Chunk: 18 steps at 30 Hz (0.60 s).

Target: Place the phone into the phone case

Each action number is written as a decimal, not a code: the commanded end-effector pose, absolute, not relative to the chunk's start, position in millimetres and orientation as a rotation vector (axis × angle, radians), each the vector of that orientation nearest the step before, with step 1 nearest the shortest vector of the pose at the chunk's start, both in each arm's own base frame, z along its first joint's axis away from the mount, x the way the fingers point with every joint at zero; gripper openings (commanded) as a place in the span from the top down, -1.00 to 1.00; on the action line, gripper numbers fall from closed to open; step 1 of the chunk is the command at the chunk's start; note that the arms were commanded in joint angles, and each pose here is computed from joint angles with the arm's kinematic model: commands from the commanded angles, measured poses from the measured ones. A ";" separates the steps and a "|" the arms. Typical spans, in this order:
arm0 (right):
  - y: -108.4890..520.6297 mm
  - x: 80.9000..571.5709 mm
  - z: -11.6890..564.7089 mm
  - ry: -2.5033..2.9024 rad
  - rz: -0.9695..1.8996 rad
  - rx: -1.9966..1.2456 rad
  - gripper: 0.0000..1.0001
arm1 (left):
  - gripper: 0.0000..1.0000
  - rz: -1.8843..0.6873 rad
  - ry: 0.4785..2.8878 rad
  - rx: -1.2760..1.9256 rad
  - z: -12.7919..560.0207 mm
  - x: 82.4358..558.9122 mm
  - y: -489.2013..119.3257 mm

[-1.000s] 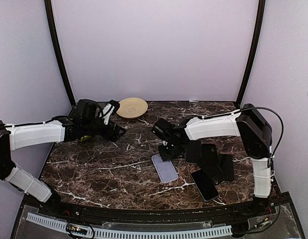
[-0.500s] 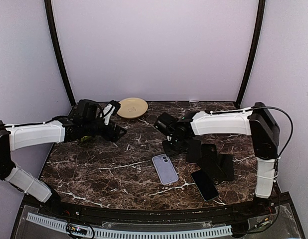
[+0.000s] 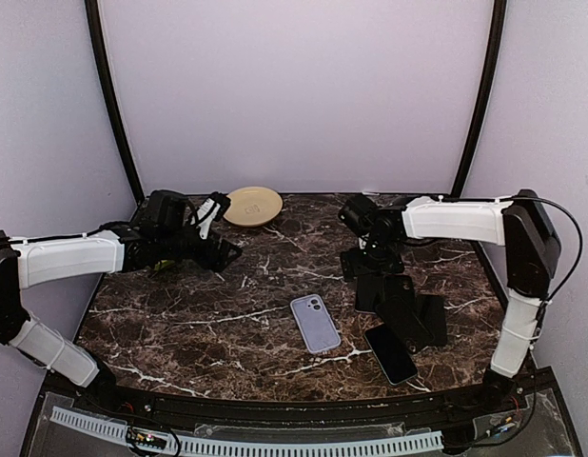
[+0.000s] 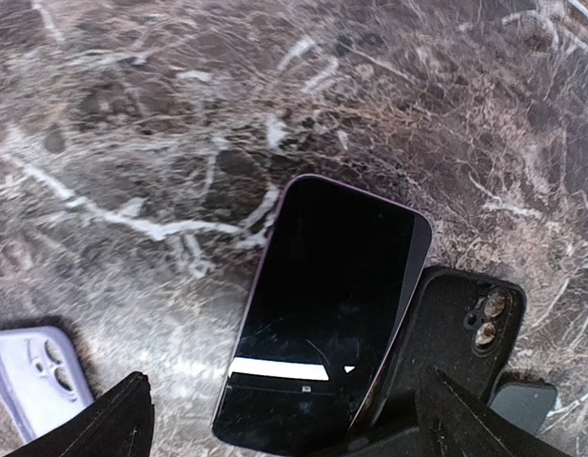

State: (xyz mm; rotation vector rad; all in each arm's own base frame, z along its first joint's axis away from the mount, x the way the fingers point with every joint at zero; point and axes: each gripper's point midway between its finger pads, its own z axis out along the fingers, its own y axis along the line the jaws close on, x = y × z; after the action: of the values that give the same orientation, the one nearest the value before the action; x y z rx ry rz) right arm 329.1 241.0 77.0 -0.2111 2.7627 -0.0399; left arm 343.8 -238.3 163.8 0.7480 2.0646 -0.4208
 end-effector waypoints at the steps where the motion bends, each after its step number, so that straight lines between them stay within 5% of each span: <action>1: 236.1 341.9 51.0 2.806 -0.005 -0.130 -0.87 | -0.60 -0.414 2.032 0.769 173.0 340.2 -240.4; 18: 232.4 328.5 9.5 2.899 -0.020 -0.093 -0.72 | -0.61 -0.413 2.031 0.785 170.9 338.7 -242.5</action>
State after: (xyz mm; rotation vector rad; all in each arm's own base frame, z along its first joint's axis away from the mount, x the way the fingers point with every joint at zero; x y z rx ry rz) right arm 340.8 230.7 27.6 -0.1051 2.8455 -0.0493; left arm 341.7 -241.3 163.7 0.7705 2.0557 -0.4148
